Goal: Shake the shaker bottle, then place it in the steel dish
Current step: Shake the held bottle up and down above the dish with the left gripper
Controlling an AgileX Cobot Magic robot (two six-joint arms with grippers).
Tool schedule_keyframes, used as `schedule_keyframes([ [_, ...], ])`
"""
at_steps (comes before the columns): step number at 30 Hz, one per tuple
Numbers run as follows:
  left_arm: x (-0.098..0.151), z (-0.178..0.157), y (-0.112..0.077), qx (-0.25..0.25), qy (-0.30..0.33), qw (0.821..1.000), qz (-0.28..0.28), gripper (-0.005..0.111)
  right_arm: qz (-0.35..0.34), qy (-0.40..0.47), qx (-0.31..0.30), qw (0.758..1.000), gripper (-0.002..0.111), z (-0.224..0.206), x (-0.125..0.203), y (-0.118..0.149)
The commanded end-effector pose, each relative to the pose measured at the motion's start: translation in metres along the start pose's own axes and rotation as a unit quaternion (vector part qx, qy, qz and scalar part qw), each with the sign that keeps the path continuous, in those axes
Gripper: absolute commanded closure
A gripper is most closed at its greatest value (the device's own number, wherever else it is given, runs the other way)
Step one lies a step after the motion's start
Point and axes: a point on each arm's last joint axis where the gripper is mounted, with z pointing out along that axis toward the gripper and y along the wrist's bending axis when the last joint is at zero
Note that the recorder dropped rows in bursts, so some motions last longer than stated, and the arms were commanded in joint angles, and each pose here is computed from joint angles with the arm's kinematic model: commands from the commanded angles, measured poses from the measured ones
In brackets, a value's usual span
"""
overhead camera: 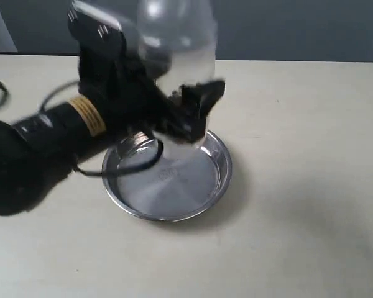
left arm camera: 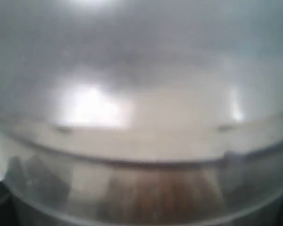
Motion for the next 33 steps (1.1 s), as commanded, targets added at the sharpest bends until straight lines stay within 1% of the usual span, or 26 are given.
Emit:
schedule_keyframes([
  [1,0.006,0.004,-0.001,0.013,-0.038,0.998,-0.049,0.106,-0.002,-0.007,-0.002,1.0,0.109,0.0,-0.001,0.0],
  [3,-0.049,-0.003,-0.013,0.043,-0.1,0.994,0.003,0.106,-0.002,-0.007,-0.002,1.0,0.109,0.0,-0.001,0.0],
  [4,-0.066,-0.006,-0.015,0.034,-0.089,0.995,0.027,0.106,-0.002,-0.007,-0.002,1.0,0.109,0.0,-0.001,0.0],
  [5,-0.069,-0.006,-0.014,0.026,-0.063,0.997,0.029,0.106,-0.002,-0.007,-0.002,1.0,0.109,0.0,-0.001,0.0],
  [6,-0.058,-0.003,-0.012,0.018,-0.023,0.999,0.024,0.106,-0.002,-0.007,-0.002,1.0,0.109,0.0,-0.001,0.0],
  [9,0.017,0.01,-0.001,-0.001,0.084,0.997,0.0,0.106,-0.002,-0.007,-0.002,1.0,0.109,0.0,-0.001,0.0],
  [10,0.036,0.011,0.002,-0.004,0.093,0.996,-0.003,0.106,-0.002,-0.007,-0.002,1.0,0.109,0.0,-0.001,0.0],
  [11,0.04,0.011,0.003,-0.003,0.081,0.997,-0.003,0.106,-0.002,-0.007,-0.002,1.0,0.109,0.0,-0.001,0.0],
  [12,0.034,0.01,0.002,0.0,0.061,0.998,-0.002,0.106,-0.002,-0.007,-0.002,1.0,0.109,0.0,-0.001,0.0],
  [15,-0.023,-0.004,-0.008,0.025,-0.038,0.999,0.014,0.106,-0.002,-0.007,-0.002,1.0,0.109,0.0,-0.001,0.0],
  [16,-0.035,-0.008,-0.009,0.024,-0.057,0.998,0.014,0.106,-0.002,-0.007,-0.002,1.0,0.109,0.0,-0.001,0.0],
  [17,-0.036,-0.008,-0.008,0.018,-0.057,0.998,0.002,0.106,-0.002,-0.007,-0.002,1.0,0.109,0.0,-0.001,0.0],
  [19,-0.001,0.001,-0.002,0.001,0.007,1.0,-0.006,0.106,0.0,-0.007,-0.003,1.0,0.109,0.0,-0.001,0.0],
  [20,0.036,0.011,0.005,-0.013,0.06,0.998,-0.008,0.106,0.0,-0.007,-0.003,1.0,0.109,0.0,-0.001,0.0],
  [21,0.039,0.014,0.006,-0.012,0.05,0.999,-0.008,0.106,0.0,-0.007,-0.003,1.0,0.109,0.0,-0.001,0.0],
  [23,0.012,0.011,-0.002,0.017,-0.026,0.999,0.01,0.106,0.0,-0.007,-0.003,1.0,0.109,0.0,-0.001,0.0],
  [24,-0.01,0.006,-0.008,0.035,-0.068,0.997,0.03,0.106,0.0,-0.007,-0.003,1.0,0.109,0.0,-0.001,0.0],
  [25,-0.031,0.001,-0.011,0.038,-0.093,0.994,0.048,0.106,0.0,-0.007,-0.003,1.0,0.109,0.0,-0.001,0.0],
  [26,-0.043,-0.002,-0.01,0.029,-0.097,0.994,0.042,0.106,0.0,-0.007,-0.003,1.0,0.109,0.0,-0.001,0.0],
  [27,-0.022,0.003,-0.006,0.014,-0.021,0.999,0.019,0.106,0.0,-0.007,-0.003,1.0,0.109,0.0,-0.001,0.0],
  [28,0.001,0.008,-0.003,0.01,0.02,1.0,0.02,0.106,0.0,-0.007,-0.003,1.0,0.109,0.0,-0.001,0.0],
  [29,0.053,0.018,0.008,-0.015,0.083,0.996,-0.01,0.106,0.0,-0.007,-0.003,1.0,0.109,0.0,-0.001,0.0],
  [30,0.058,0.02,0.01,-0.022,0.071,0.997,-0.027,0.106,0.0,-0.007,-0.003,1.0,0.109,0.0,-0.001,0.0],
  [31,0.033,0.016,0.003,0.006,0.005,0.999,-0.036,0.106,0.0,-0.007,-0.003,1.0,0.109,0.0,-0.001,0.0],
  [32,0.009,0.01,-0.003,0.027,-0.036,0.999,-0.022,0.106,0.0,-0.007,-0.003,1.0,0.109,0.0,-0.001,0.0],
  [33,-0.038,-0.003,-0.012,0.042,-0.089,0.995,0.012,0.106,0.0,-0.007,-0.003,1.0,0.109,0.0,-0.001,0.0],
])
